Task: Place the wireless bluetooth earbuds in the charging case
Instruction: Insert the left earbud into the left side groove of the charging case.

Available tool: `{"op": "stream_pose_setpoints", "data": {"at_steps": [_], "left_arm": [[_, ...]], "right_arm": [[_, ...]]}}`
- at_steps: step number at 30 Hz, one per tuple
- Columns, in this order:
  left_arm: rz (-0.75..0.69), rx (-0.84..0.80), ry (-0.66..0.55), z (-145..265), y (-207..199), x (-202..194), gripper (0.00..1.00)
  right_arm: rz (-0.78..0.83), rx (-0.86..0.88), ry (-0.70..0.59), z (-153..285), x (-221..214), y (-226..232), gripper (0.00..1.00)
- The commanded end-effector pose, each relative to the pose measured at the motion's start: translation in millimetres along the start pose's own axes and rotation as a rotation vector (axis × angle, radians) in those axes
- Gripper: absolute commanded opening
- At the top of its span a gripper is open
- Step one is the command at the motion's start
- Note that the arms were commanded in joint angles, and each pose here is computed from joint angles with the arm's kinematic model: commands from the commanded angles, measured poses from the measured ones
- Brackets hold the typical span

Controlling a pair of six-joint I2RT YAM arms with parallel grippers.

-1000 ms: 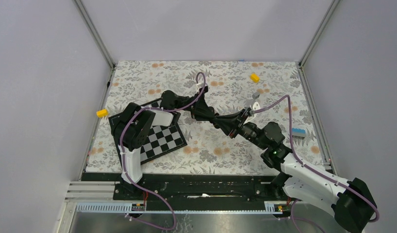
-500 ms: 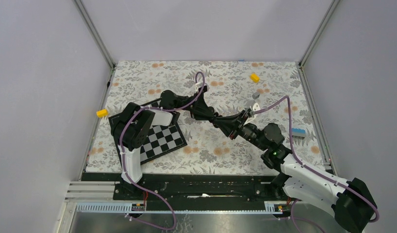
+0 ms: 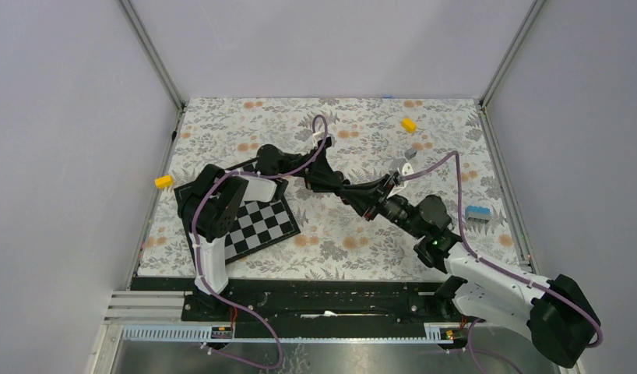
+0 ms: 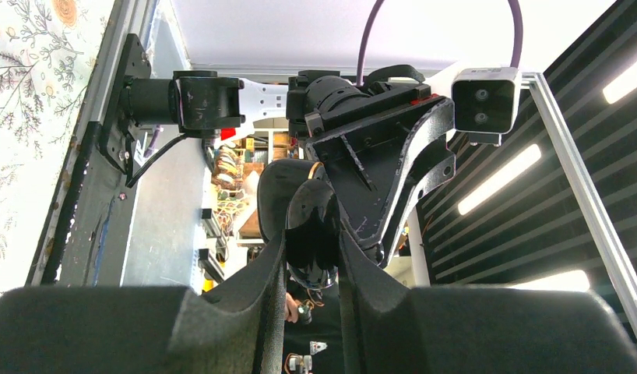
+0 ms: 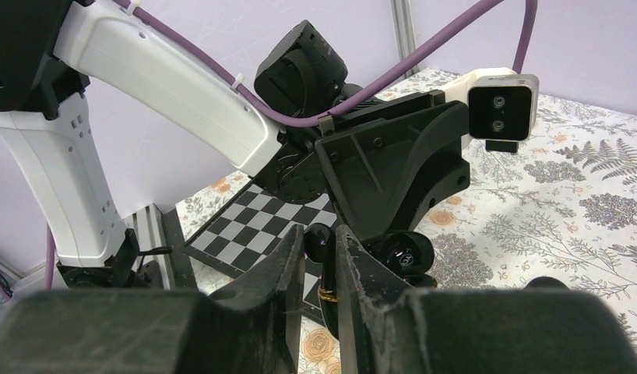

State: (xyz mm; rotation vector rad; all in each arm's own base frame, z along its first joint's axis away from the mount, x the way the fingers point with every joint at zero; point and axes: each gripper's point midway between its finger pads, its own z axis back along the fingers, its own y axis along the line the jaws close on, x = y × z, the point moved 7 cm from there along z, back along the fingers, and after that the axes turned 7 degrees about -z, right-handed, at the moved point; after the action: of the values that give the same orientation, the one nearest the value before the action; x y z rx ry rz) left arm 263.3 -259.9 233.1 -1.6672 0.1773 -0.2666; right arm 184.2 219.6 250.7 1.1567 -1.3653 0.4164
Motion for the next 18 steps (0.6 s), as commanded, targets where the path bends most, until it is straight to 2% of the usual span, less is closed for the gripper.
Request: {"op": "stream_pose_setpoints", "data": {"at_steps": [1,18], "left_arm": [[0.198,-0.030,0.008,0.7,-22.1,-4.8,0.00],[0.189,-0.039,0.003,0.5,-28.1,-3.5,0.00]], "right_arm": [[0.034,0.032,-0.094,-11.0,24.0,6.4,0.03],[0.025,0.030,-0.076,-6.6,15.3,4.2,0.03]]}}
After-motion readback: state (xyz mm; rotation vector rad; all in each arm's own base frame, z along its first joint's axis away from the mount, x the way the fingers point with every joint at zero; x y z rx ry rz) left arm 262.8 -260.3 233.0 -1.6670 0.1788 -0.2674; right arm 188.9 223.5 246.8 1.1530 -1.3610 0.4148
